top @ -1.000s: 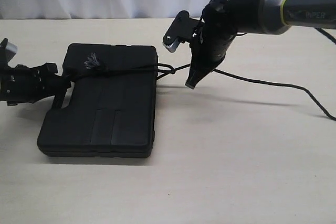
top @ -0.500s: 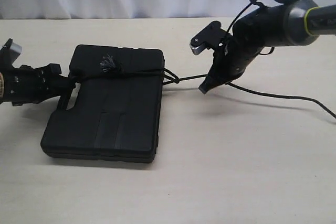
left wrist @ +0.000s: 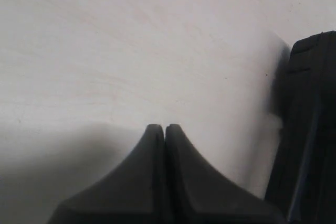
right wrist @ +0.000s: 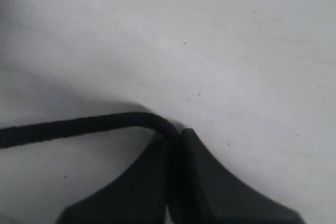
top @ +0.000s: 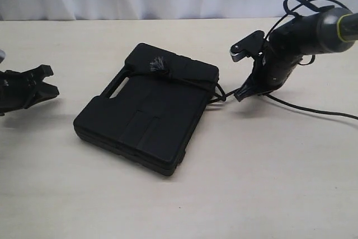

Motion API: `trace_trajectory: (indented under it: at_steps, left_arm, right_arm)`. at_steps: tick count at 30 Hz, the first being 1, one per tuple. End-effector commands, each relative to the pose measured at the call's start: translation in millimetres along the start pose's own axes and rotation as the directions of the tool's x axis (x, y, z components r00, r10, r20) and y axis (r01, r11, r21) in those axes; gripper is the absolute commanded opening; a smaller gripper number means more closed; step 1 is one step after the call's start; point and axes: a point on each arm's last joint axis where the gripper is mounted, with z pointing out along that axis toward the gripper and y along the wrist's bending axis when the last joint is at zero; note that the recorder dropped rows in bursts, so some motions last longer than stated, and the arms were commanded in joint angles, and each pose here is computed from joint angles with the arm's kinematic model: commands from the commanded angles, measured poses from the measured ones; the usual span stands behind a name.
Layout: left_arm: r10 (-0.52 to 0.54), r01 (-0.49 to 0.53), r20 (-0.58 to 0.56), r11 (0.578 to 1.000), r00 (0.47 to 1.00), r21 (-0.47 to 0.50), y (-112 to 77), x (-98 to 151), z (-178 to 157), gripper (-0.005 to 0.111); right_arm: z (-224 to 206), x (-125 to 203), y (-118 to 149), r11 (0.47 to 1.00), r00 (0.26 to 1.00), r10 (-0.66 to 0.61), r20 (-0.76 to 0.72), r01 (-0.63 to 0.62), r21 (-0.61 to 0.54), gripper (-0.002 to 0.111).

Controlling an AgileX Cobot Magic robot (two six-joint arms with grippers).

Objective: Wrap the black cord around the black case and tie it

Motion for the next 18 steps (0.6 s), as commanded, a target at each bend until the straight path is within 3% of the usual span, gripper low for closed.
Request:
trace_trajectory:
  at_steps: [1, 7, 8, 11, 15, 18]
  left_arm:
    - [-0.004, 0.004, 0.01, 1.0, 1.0, 0.005, -1.8, -2, -1, 0.0]
    - [-0.004, 0.004, 0.01, 0.999, 1.0, 0.039, -4.8, -2, -1, 0.001]
    - [0.006, -0.007, 0.013, 0.997, 1.0, 0.081, -9.2, -4, -1, 0.006]
    - [0.059, -0.06, 0.013, 0.98, 0.998, 0.19, -21.8, -10, -2, 0.017]
    - [0.119, -0.114, 0.003, 0.942, 0.993, 0.315, -40.4, -16, -10, 0.024]
    - [0.18, -0.174, 0.014, 0.923, 0.983, 0.344, -54.8, -21, -24, 0.024]
  right_arm:
    - [-3, -8, -4, 0.997, 0.997, 0.071, 0.039, -0.071, 0.007, 0.006]
    - [-4, -8, -3, 0.997, 0.997, 0.071, 0.022, -0.072, 0.006, 0.038]
    - [-7, -8, -4, 0.996, 0.996, 0.092, -0.017, -0.092, 0.004, 0.053]
    - [-21, -13, -10, 0.991, 0.986, 0.134, -0.103, -0.133, 0.01, 0.069]
    - [-53, -23, -17, 0.983, 0.968, 0.18, -0.175, -0.185, -0.012, 0.075]
    - [-85, -26, -24, 0.982, 0.965, 0.181, -0.188, -0.187, -0.015, 0.075]
